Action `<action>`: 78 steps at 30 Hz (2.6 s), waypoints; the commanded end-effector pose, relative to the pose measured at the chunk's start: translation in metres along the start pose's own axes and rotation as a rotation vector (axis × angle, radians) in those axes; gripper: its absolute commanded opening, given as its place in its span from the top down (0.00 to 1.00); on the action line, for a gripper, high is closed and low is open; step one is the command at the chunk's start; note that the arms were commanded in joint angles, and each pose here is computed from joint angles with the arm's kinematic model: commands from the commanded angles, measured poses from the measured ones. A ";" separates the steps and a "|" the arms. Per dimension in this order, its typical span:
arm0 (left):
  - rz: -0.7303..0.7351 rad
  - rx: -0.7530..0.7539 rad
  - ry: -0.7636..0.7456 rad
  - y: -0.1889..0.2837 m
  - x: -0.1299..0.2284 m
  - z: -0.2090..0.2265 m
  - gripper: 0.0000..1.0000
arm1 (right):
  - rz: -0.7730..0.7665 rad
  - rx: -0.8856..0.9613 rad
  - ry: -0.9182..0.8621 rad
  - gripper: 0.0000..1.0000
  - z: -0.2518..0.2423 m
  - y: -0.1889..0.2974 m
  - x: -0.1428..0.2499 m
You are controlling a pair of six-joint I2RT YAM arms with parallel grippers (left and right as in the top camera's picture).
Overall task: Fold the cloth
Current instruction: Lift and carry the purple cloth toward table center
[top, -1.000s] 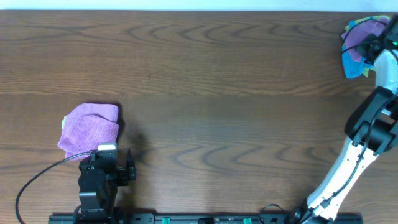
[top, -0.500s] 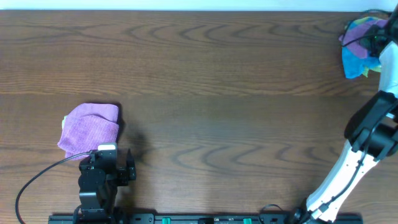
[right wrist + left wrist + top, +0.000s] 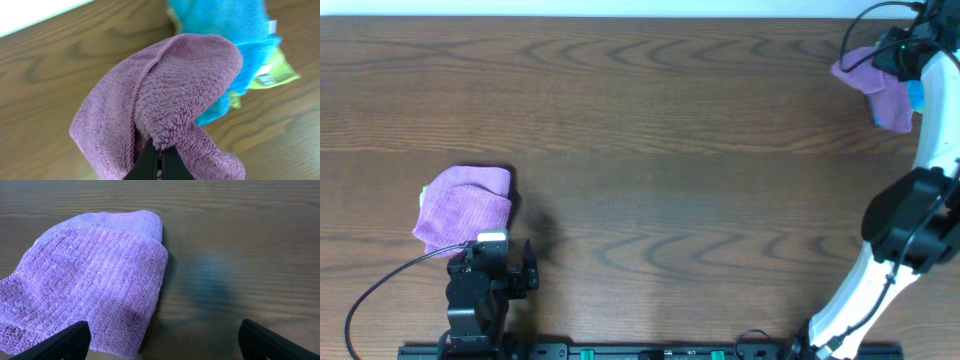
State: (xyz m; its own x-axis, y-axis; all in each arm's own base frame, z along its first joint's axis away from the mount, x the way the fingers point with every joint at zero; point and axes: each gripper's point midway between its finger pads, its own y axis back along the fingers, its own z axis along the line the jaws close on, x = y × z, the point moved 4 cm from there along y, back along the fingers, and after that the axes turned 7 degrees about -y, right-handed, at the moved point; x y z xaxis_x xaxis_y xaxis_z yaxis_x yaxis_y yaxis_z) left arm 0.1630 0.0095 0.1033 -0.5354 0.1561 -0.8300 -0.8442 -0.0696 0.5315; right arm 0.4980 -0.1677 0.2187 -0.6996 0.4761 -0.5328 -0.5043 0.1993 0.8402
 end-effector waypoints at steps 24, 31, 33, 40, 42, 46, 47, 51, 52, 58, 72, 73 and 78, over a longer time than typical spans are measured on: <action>0.010 -0.021 -0.004 -0.002 0.004 0.003 0.05 | 0.213 -0.188 0.271 0.99 0.036 0.124 0.112; 0.010 -0.021 -0.004 -0.002 0.004 0.003 0.04 | 0.198 -0.241 0.316 0.99 0.036 0.111 0.172; 0.010 -0.021 -0.004 -0.002 0.004 0.003 0.05 | 0.210 -0.276 0.330 0.99 0.042 0.103 0.187; 0.010 -0.021 -0.004 -0.002 0.004 0.003 0.05 | 0.224 -0.387 0.468 0.99 0.095 0.098 0.225; 0.009 -0.021 -0.004 -0.002 0.004 0.003 0.05 | 0.205 -0.422 0.513 0.99 0.113 0.102 0.231; 0.010 -0.021 -0.004 -0.002 0.004 0.003 0.05 | 0.182 -0.485 0.563 0.99 0.146 0.114 0.246; 0.010 -0.021 -0.004 -0.002 0.004 0.003 0.05 | 0.179 -0.496 0.580 0.99 0.152 0.116 0.250; 0.010 -0.021 -0.004 -0.002 0.004 0.003 0.05 | 0.181 -0.503 0.618 0.99 0.167 0.115 0.261; 0.010 -0.021 -0.004 -0.002 0.004 0.003 0.05 | 0.186 -0.505 0.625 0.99 0.171 0.112 0.264; 0.010 -0.021 -0.004 -0.002 0.004 0.003 0.05 | 0.193 -0.515 0.645 0.99 0.193 0.079 0.272; 0.010 -0.021 -0.004 -0.002 0.004 0.003 0.04 | -0.082 -0.396 0.616 0.99 0.224 0.006 0.235; 0.010 -0.021 -0.004 -0.002 0.004 0.003 0.05 | -0.095 -0.394 0.612 0.99 0.225 0.004 0.233; 0.010 -0.021 -0.004 -0.002 0.004 0.003 0.04 | -0.187 -0.343 0.587 0.97 0.228 -0.003 0.217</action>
State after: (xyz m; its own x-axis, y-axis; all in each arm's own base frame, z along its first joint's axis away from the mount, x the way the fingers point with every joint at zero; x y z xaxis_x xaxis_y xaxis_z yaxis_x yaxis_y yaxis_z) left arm 0.1630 0.0095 0.1033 -0.5354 0.1561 -0.8301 -0.8442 -0.0692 0.5315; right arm 0.4572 0.1362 0.1272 -0.7048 -0.0993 -0.7024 -0.6836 -0.1695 0.7099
